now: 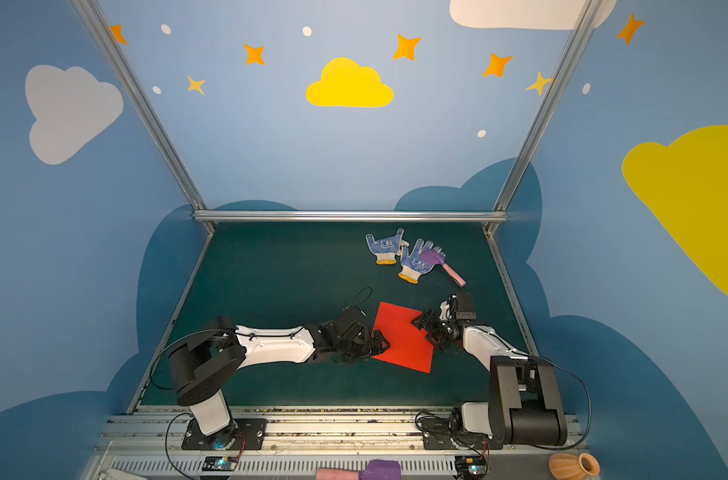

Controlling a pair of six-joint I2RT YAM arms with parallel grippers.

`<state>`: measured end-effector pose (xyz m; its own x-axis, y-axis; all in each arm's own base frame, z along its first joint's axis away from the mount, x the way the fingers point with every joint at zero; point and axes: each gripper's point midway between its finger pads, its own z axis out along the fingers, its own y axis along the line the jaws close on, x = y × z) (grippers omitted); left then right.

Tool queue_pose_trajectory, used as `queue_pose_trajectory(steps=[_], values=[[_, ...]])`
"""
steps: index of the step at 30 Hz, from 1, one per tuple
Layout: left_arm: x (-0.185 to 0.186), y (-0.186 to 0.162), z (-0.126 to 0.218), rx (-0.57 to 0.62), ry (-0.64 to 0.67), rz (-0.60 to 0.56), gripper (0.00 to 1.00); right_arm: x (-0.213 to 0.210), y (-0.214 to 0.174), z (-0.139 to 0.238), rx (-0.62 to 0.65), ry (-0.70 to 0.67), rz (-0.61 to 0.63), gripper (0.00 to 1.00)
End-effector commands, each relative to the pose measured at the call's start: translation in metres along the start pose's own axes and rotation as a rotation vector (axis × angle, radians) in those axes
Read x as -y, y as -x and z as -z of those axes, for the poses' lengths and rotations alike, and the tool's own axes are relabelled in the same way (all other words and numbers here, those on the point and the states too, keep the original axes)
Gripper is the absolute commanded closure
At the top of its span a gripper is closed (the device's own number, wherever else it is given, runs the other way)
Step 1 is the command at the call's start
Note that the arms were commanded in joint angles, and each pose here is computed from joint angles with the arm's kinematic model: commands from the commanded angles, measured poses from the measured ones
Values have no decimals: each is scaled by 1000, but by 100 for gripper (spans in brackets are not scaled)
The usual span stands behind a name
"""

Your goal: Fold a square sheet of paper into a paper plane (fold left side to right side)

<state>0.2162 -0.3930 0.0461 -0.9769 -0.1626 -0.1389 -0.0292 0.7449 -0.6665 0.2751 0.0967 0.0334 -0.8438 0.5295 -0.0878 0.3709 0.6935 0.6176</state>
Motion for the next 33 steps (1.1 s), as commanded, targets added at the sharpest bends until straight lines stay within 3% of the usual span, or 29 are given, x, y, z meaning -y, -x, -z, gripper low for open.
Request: queue_pose_trajectory(steps=[1, 10, 16, 21, 25, 29, 33], values=[[-28, -16, -14, -39, 62, -6, 6, 31, -34, -10, -119, -97, -64, 26], [-8, 7, -27, -2, -30, -115, 5, 31, -34, -10, -120, -95, -63, 26], [3, 41, -28, 18, -98, -161, 3, 31, -34, -10, -120, -96, -63, 26], [11, 60, -37, -58, -198, -172, 4, 31, -34, -10, -120, -96, -61, 26], [10, 66, -42, -116, -179, -202, 5, 31, -34, -10, -121, -97, -64, 26], [6, 67, -46, -149, -159, -214, 9, 30, -35, -10, -121, -95, -60, 26], [2, 67, -47, -159, -152, -210, 23, 30, -34, -10, -120, -95, -59, 26]])
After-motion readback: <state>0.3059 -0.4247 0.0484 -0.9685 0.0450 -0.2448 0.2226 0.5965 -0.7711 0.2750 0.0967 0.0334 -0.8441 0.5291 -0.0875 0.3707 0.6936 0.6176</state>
